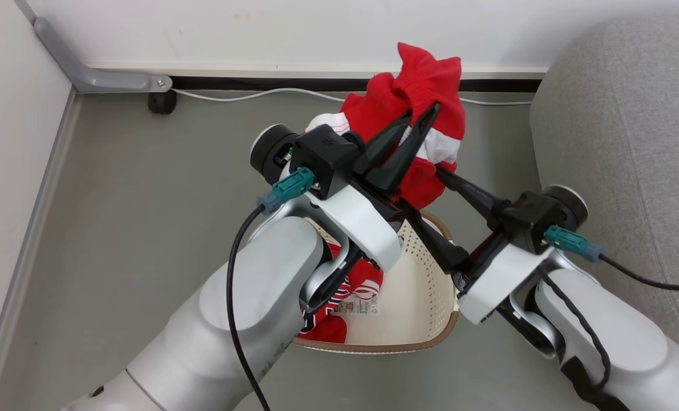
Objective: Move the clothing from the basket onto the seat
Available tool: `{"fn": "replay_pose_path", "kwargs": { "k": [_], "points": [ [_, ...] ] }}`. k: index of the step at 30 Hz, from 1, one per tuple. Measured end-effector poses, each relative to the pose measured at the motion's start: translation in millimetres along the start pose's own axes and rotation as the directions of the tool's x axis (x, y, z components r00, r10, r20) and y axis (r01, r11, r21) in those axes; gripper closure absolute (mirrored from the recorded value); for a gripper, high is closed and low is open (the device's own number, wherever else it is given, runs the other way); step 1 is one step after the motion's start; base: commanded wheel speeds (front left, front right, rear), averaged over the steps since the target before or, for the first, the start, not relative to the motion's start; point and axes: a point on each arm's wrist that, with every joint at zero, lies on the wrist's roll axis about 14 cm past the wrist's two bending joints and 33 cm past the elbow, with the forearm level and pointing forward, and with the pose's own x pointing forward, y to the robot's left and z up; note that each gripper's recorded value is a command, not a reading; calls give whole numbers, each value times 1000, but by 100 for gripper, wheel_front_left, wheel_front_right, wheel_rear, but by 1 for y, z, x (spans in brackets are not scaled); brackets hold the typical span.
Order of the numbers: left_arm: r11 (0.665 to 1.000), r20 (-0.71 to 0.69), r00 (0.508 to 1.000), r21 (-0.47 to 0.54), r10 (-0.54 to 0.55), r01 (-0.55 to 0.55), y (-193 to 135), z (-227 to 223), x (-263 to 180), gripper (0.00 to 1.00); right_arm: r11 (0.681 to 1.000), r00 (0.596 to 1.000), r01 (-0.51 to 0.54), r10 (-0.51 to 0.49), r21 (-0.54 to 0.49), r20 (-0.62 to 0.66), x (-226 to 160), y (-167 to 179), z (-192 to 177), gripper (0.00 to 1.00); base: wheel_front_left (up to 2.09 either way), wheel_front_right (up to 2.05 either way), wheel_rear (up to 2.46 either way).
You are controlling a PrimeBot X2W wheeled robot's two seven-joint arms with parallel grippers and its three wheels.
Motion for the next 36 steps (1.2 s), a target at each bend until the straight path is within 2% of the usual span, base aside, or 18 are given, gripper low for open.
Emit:
{"fn": "replay_pose_path", "kwargs": {
  "k": [4, 5, 6, 7, 17, 18, 19, 28, 36],
  "points": [
    [1000, -2, 1000, -5, -4, 4, -3, -1, -1, 100, 1000, 1000, 9, -9, -21, 3, 10, -4, 2, 0, 0, 0, 0],
    [1000, -2, 1000, -7, -6, 6, -4, -1, -2, 100, 1000, 1000, 8, -8, -28, 1, 13, -4, 2, 9, 0, 0, 0],
    [1000, -2, 1000, -7, -8, 8, -4, 0, -2, 100, 999, 1000, 5, -5, -34, -1, 15, -2, 1, 66, 0, 0, 0],
    [1000, -2, 1000, -7, -10, 10, -5, 0, -3, 100, 999, 1000, 2, -3, -37, -3, 18, -1, 1, 100, 0, 0, 0],
    [1000, -7, 1000, -28, 0, -1, -4, -2, -4, 100, 1000, 1000, 23, -23, -12, 19, 24, -2, 6, 100, 0, 0, 0],
    [999, -6, 1000, -35, 3, -3, -4, -1, -3, 70, 1000, 999, 25, -25, -12, 23, 23, -2, 7, 100, 0, 0, 0],
    [999, -4, 1000, -37, 6, -6, -3, -1, -3, 0, 1000, 999, 26, -26, -12, 28, 23, -3, 9, 100, 0, 0, 0],
    [999, -18, 999, -44, 29, -30, 4, -10, -2, 0, 998, 996, 68, -68, -4, 58, 16, -16, 18, 100, 0, 0, 0],
    [999, -32, 999, -43, 25, -26, 5, -21, 5, 0, 987, 984, 158, -159, 17, 74, -3, -40, 21, 100, 0, 0, 0]
  ]
}}
